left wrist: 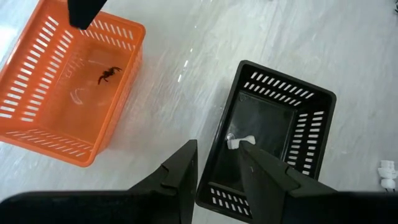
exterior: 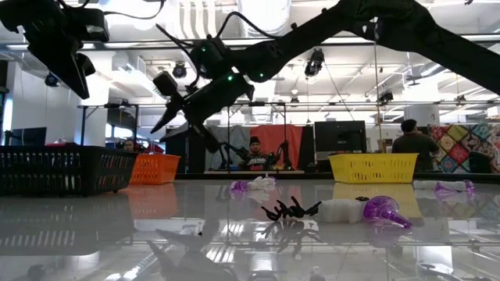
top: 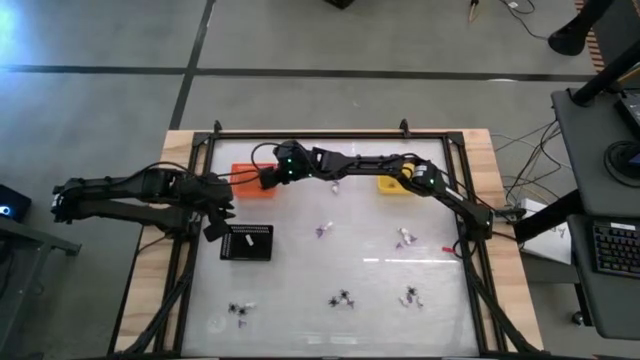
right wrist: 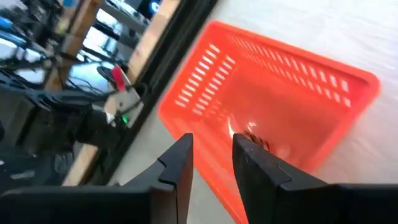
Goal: Sort Halloween decoration
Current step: Put the violet witch hat into the yellow bin
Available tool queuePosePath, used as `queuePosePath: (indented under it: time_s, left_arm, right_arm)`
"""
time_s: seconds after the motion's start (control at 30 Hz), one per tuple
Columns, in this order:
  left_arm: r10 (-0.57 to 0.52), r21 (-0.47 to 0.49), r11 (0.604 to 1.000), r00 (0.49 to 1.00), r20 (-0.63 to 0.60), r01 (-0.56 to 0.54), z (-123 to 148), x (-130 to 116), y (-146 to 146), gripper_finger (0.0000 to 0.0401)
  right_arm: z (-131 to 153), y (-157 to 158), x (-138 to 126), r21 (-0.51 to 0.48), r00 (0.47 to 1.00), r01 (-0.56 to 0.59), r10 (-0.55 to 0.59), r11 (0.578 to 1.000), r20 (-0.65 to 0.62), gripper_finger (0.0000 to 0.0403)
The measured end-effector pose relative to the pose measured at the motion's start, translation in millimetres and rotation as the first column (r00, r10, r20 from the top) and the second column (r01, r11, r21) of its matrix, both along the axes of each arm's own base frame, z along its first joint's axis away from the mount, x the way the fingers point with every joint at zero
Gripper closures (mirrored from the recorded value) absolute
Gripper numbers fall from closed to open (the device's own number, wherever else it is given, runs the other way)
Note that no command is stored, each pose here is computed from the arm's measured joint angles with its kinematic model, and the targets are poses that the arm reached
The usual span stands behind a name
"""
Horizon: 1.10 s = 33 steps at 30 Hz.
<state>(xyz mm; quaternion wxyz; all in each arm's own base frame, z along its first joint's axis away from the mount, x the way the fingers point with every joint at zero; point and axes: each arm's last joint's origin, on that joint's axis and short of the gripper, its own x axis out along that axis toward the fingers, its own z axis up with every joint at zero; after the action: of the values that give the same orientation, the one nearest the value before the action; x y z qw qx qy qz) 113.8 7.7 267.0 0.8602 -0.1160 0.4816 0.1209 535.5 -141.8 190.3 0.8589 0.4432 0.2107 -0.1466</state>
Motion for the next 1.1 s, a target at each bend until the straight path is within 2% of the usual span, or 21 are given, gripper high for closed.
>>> queuePosePath:
  time_s: [0.17, 0.4, 0.57, 0.63, 0.73, 0.9, 1.03, 1.1]
  left_arm:
    - [0.008, -0.005, 1.000, 1.000, 0.000, -0.008, 0.0, -0.2, 0.0, 0.0302]
    - [0.007, -0.006, 1.000, 1.000, 0.000, -0.007, -0.1, -0.2, 0.0, 0.0302]
    - [0.008, -0.006, 1.000, 1.000, 0.000, -0.008, 0.0, -0.3, 0.0, 0.0302]
    - [0.008, -0.006, 1.000, 1.000, 0.000, -0.008, 0.1, -0.5, -0.1, 0.0302]
    - [0.008, -0.006, 1.000, 1.000, 0.000, -0.008, 0.0, -0.5, -0.1, 0.0302]
    - [0.008, -0.006, 1.000, 1.000, 0.000, -0.008, 0.0, -0.5, -0.1, 0.0302]
    - [0.008, -0.006, 1.000, 1.000, 0.000, -0.008, 0.0, -0.5, -0.1, 0.0302]
    - [0.013, -0.009, 1.000, 1.000, 0.001, -0.013, 0.1, -0.6, 0.0, 0.0302]
  right_arm:
    - [18.5, 2.0, -21.2, 0.003, 0.976, -0.145, 0.144, 0.989, -0.161, 0.0302]
    - [55.2, 16.1, -59.3, -0.044, 0.886, -0.299, 0.260, 0.953, -0.385, 0.0302]
    - [72.4, 33.8, -88.2, -0.049, 0.759, -0.403, 0.304, 0.914, -0.576, 0.0303]
    - [77.8, 38.6, -101.2, -0.001, 0.699, -0.424, 0.327, 0.905, -0.636, 0.0303]
    - [88.4, 43.7, -117.3, 0.031, 0.646, -0.390, 0.297, 0.920, -0.703, 0.0303]
    - [100.2, 54.1, -134.9, -0.034, 0.555, -0.357, 0.183, 0.933, -0.811, 0.0303]
    - [105.4, 61.2, -147.7, -0.029, 0.470, -0.367, 0.158, 0.930, -0.869, 0.0303]
    - [107.2, 63.2, -152.3, -0.021, 0.450, -0.367, 0.157, 0.930, -0.879, 0.0303]
